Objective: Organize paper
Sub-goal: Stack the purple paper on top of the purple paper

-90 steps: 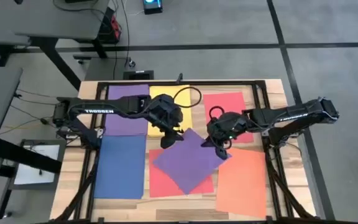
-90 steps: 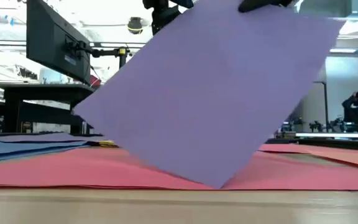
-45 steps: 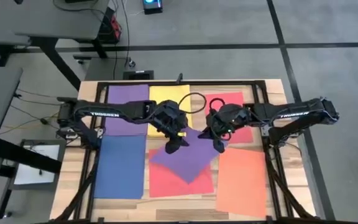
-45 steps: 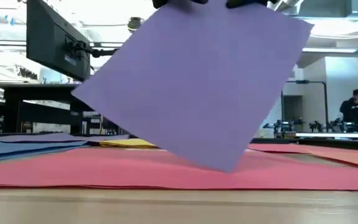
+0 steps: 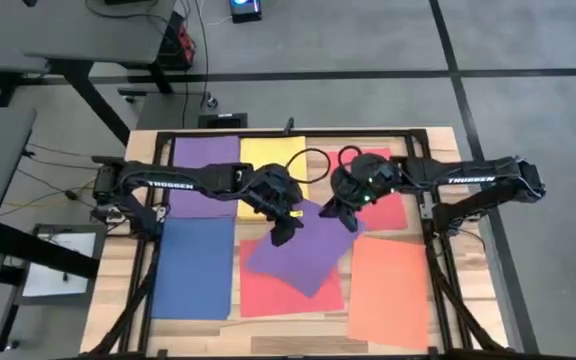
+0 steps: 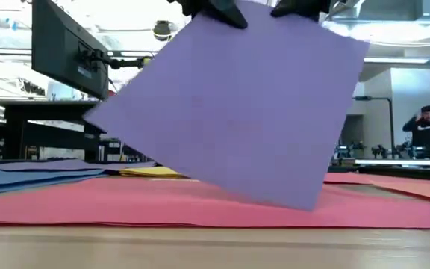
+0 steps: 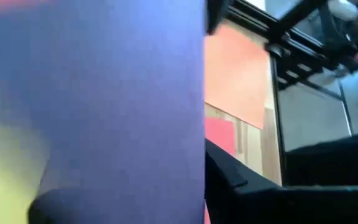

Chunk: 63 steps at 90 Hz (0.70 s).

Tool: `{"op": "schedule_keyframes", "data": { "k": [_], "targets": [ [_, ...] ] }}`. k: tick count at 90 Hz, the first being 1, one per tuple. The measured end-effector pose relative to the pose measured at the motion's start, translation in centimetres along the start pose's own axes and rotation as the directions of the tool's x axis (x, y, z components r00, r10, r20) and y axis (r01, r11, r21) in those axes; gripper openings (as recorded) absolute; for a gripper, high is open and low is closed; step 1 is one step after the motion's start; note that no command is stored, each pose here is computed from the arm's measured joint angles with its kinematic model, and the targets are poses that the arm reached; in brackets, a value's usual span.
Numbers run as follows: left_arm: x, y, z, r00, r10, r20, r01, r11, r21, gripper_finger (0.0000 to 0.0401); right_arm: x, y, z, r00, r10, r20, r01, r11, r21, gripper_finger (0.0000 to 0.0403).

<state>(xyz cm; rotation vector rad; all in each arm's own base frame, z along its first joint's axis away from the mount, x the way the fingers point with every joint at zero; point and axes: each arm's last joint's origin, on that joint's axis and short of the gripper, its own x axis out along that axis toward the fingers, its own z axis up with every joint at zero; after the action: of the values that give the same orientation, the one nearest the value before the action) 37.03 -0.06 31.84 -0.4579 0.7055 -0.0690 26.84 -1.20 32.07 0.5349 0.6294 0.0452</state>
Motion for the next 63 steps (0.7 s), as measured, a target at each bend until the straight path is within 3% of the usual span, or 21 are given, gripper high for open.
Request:
{"op": "schedule_keyframes", "data": {
  "k": [15, 27, 48, 63],
  "targets": [
    [0.0, 0.2, 0.0, 0.998, 0.055, 0.01, -0.055, 0.996, -0.071, 0.0, -0.5, -1.7, 0.6, 0.999, -0.048, 0.017, 0.048, 0.999, 0.012, 0.0182],
    [-0.1, 0.6, -0.4, 0.99, 0.14, -0.012, -0.14, 0.981, -0.134, 0.0, -1.8, -2.9, 0.9, 0.995, -0.094, 0.025, 0.094, 0.995, -0.029, 0.0224],
    [-0.4, 1.8, -0.5, 0.974, 0.224, -0.035, -0.226, 0.943, -0.243, 0.0, -5.4, -4.1, 1.6, 0.98, -0.144, 0.137, 0.159, 0.981, -0.107, 0.024],
    [-1.0, 2.9, -0.4, 0.956, 0.292, -0.041, -0.29, 0.906, -0.308, 0.0, -7.7, -5.2, 2.1, 0.956, -0.196, 0.218, 0.219, 0.972, -0.089, 0.024]
  ]
}}
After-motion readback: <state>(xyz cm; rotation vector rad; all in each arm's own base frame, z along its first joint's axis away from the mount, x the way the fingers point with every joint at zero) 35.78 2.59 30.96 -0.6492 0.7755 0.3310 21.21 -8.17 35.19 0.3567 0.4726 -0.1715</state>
